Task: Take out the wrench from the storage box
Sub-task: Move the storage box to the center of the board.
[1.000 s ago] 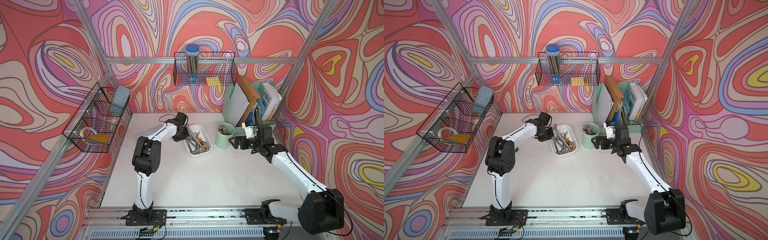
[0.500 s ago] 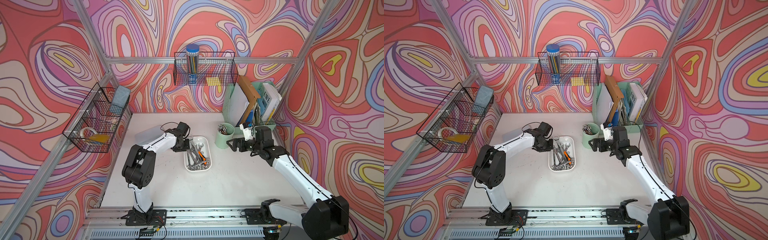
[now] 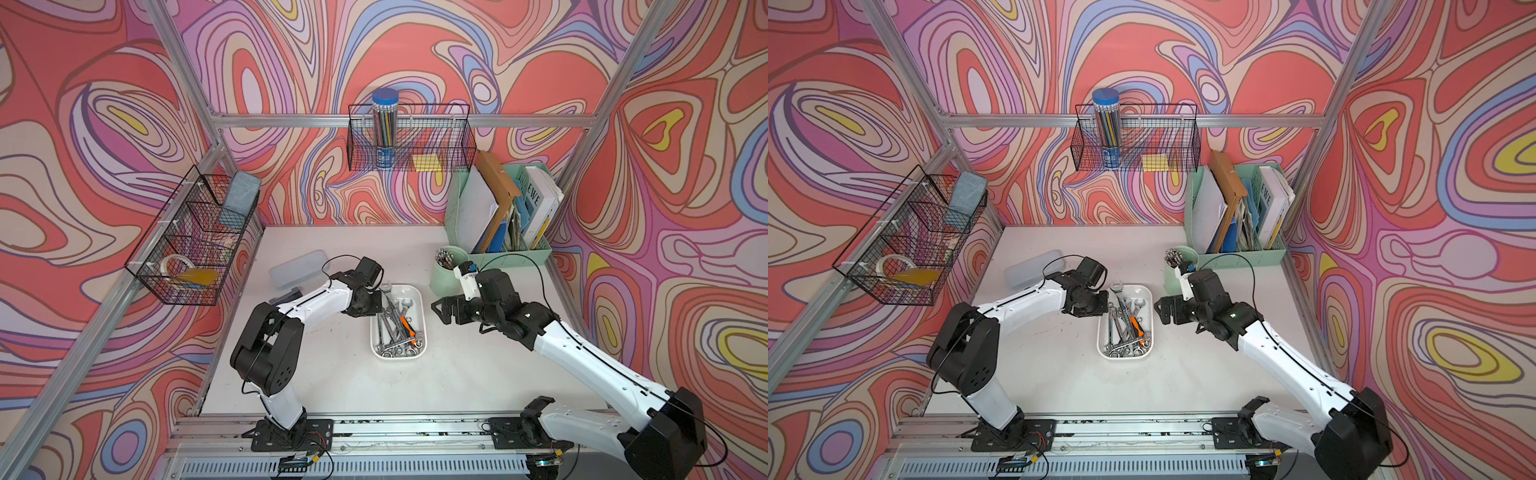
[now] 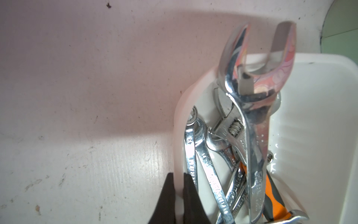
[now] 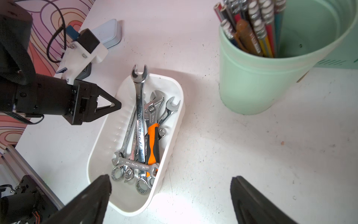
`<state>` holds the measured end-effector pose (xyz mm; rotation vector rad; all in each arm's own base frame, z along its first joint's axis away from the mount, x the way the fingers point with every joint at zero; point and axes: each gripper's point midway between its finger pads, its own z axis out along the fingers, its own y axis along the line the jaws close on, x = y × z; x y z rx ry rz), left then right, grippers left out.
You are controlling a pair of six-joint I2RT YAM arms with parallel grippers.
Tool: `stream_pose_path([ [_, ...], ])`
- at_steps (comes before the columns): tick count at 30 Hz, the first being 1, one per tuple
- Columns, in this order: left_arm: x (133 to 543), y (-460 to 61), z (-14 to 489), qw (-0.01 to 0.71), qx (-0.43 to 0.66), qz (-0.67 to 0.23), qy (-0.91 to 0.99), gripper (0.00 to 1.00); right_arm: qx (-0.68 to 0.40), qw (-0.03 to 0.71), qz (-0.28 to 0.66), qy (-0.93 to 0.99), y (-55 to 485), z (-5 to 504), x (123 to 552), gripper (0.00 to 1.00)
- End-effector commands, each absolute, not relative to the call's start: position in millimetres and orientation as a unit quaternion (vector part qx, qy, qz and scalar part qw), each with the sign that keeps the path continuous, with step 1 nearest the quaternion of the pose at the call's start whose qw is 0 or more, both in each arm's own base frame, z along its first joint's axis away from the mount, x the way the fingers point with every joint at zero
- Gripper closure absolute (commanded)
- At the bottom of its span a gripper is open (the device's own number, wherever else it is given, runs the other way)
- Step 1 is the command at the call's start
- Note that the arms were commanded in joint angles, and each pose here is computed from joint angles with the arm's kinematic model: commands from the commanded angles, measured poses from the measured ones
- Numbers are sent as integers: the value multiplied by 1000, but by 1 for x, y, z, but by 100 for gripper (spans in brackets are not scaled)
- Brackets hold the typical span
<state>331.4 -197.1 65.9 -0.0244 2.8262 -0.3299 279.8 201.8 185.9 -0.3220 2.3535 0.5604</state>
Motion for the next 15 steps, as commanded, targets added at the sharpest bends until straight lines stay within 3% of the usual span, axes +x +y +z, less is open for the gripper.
stream_pose_path([
  [1,297,-200,53,95,8,-114,989,100,-99,336,188,918,208,173,276,4],
  [8,293,-201,54,96,14,-117,988,100,-129,328,180,919,247,162,270,7],
  [15,301,-202,77,120,23,-117,986,78,-153,323,178,917,282,150,272,11],
])
